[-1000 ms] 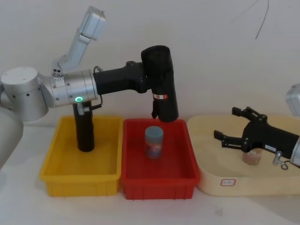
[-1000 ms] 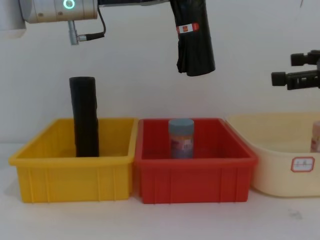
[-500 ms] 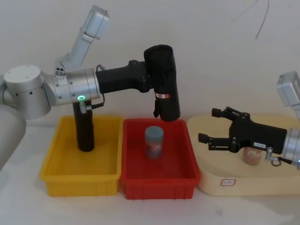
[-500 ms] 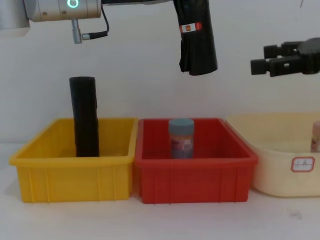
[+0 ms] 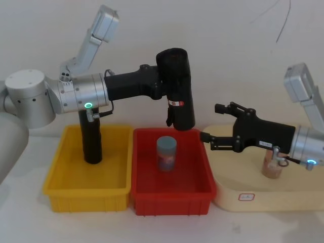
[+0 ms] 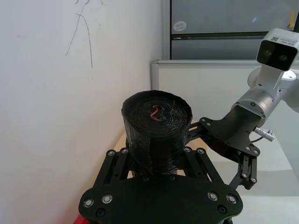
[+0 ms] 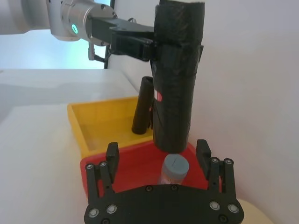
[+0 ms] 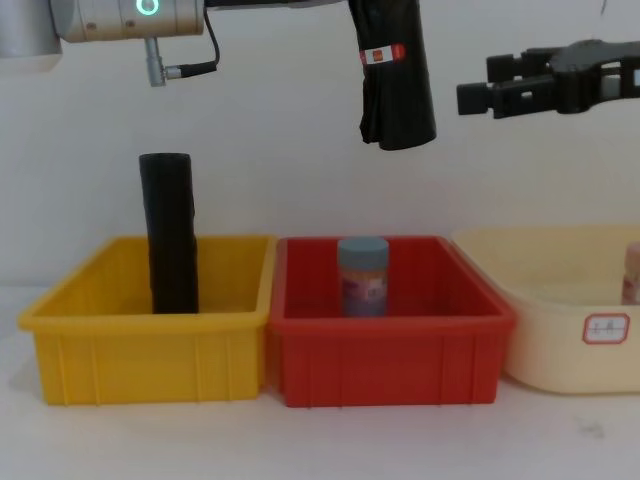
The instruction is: Pick up the garbage bag with the one hand and transfer it to the other hand.
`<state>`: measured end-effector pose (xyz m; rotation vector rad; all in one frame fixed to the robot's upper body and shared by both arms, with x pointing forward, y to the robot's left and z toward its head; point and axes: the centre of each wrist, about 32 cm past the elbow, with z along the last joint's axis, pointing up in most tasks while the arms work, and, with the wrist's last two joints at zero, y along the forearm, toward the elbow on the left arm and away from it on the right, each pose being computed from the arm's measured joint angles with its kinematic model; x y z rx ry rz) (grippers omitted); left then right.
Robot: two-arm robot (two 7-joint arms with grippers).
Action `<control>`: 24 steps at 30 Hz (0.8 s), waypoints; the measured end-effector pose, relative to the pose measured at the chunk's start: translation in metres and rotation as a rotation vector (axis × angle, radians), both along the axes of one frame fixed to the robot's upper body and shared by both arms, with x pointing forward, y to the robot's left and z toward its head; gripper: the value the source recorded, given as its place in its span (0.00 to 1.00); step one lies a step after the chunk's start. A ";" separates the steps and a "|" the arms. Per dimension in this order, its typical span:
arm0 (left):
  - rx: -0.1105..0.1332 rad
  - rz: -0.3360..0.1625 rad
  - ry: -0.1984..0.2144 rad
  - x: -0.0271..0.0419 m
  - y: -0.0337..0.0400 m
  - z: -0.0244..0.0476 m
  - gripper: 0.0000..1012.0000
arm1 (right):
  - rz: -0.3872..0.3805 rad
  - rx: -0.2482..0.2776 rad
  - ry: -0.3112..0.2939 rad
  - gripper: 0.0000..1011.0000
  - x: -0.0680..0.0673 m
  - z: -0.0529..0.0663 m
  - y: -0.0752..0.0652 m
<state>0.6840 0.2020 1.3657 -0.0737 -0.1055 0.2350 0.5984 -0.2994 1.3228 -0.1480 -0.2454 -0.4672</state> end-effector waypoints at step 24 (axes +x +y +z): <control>0.000 -0.001 -0.001 0.0003 -0.0006 0.0003 0.44 | 0.069 0.046 -0.023 0.99 0.024 0.016 0.029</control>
